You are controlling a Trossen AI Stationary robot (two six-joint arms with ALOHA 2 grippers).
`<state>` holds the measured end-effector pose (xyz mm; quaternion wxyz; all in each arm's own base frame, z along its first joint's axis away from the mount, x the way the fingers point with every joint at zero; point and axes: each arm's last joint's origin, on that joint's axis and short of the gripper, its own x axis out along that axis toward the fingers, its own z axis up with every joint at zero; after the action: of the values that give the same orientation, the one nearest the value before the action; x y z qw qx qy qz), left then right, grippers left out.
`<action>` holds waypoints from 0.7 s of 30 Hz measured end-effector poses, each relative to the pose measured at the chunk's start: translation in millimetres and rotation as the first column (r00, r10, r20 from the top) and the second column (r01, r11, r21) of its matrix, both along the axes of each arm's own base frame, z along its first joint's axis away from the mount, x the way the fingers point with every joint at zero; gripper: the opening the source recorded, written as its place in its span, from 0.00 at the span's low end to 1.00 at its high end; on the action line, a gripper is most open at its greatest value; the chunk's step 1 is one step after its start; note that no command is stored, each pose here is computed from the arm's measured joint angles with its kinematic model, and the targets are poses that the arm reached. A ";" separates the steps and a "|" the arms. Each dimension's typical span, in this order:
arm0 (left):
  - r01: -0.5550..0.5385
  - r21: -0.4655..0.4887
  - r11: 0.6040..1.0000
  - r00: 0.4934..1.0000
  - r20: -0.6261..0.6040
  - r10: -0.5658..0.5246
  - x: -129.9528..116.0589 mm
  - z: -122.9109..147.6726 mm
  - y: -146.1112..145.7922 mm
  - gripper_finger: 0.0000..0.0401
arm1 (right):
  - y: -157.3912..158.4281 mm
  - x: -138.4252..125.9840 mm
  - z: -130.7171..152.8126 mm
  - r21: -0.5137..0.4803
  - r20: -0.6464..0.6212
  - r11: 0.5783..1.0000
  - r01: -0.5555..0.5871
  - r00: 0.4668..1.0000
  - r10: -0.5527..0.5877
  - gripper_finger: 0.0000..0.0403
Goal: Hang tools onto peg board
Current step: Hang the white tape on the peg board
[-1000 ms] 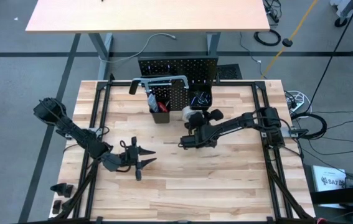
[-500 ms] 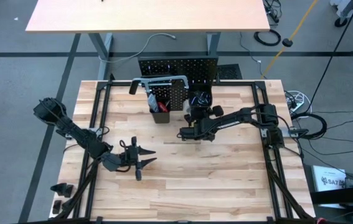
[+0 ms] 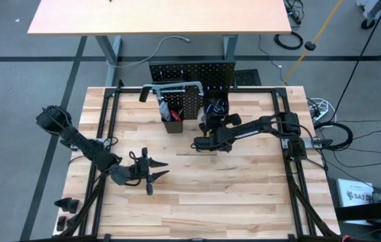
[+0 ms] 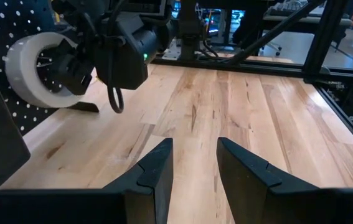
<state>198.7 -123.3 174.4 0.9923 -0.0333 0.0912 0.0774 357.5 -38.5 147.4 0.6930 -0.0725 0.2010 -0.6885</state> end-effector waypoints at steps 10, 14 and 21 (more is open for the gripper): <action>0.000 0.000 1.000 1.000 0.000 0.000 0.0 0.0 0.0 0.32 | 0.1 0.2 0.2 -0.002 0.003 1.000 0.000 1.000 0.000 0.54; 0.000 0.000 1.000 1.000 0.000 0.000 0.0 -0.1 0.0 0.32 | 2.2 0.5 0.7 -0.017 -0.002 1.000 -0.007 1.000 0.007 0.53; 0.000 0.000 1.000 1.000 0.000 0.000 0.0 0.0 0.0 0.32 | 10.8 1.6 3.4 -0.100 -0.078 0.994 -0.046 0.996 0.038 0.53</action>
<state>198.7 -123.3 174.4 0.9923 -0.0333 0.0913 0.0772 359.1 -27.7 150.8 0.6946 -0.1380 0.1905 -0.6798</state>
